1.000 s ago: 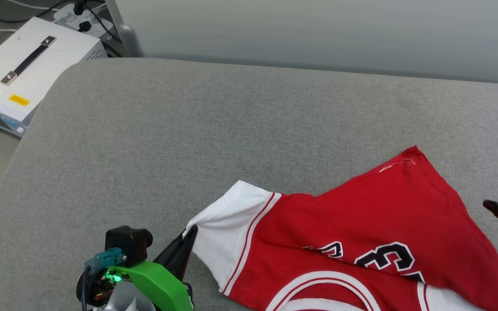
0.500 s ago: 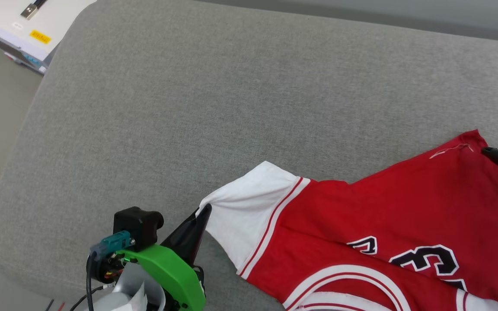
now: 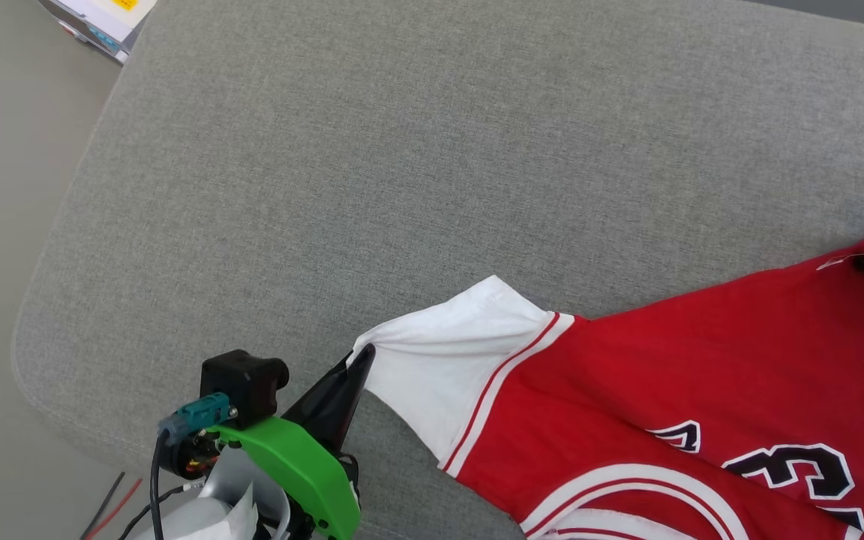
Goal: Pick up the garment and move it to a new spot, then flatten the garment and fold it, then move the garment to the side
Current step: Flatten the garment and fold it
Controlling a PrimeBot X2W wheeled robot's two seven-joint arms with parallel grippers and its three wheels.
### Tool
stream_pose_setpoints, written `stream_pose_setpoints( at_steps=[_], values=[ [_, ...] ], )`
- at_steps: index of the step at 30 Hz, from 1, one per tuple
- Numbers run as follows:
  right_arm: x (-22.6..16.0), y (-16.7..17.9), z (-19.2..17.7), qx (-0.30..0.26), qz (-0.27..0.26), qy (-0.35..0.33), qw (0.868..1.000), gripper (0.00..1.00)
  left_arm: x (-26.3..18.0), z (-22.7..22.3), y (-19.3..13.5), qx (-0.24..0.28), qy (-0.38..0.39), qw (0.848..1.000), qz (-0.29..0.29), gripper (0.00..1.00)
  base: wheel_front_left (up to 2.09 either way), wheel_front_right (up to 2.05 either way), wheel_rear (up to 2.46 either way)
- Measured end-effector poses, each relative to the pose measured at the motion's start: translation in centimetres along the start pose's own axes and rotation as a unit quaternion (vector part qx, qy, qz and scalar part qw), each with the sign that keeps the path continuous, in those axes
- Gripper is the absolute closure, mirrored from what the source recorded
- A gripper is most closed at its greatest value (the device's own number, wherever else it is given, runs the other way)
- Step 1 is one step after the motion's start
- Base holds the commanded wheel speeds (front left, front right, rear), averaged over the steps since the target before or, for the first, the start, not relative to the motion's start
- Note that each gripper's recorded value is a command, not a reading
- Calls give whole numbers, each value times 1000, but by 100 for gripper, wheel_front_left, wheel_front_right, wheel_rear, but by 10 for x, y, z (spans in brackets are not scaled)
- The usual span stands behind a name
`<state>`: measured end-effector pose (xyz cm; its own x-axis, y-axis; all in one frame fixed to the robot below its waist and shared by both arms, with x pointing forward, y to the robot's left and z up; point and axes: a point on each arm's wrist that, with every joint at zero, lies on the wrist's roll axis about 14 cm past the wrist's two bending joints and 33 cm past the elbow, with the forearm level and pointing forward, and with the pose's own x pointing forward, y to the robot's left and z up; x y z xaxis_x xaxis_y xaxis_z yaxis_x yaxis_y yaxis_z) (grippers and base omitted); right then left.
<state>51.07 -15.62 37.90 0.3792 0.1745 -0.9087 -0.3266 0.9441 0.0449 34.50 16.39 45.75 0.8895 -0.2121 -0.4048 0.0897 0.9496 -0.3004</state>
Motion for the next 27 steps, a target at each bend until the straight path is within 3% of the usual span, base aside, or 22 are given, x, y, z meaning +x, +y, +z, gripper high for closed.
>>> stream_pose_setpoints(
  at_steps=[4,6,7,14,21,27],
  values=[
    [6,-1,-2,-2,-1,2,1000,0,-1,0,1,0,1,1000,1,100,0,0,0],
    [7,-1,-4,-2,0,3,1000,73,-1,0,0,0,1,1000,1,100,0,0,0],
    [7,0,-3,-4,1,2,1000,100,-1,0,0,0,1,1000,0,100,0,0,0],
    [5,1,4,7,11,-38,999,100,-3,2,-2,2,-1,1000,-3,100,0,0,0],
    [-19,0,28,21,18,-124,992,100,-7,14,-5,12,-22,1000,-7,100,0,0,0],
    [-76,-10,71,18,11,-250,968,100,-14,39,-6,32,-60,998,-12,100,0,0,0]
  ],
)
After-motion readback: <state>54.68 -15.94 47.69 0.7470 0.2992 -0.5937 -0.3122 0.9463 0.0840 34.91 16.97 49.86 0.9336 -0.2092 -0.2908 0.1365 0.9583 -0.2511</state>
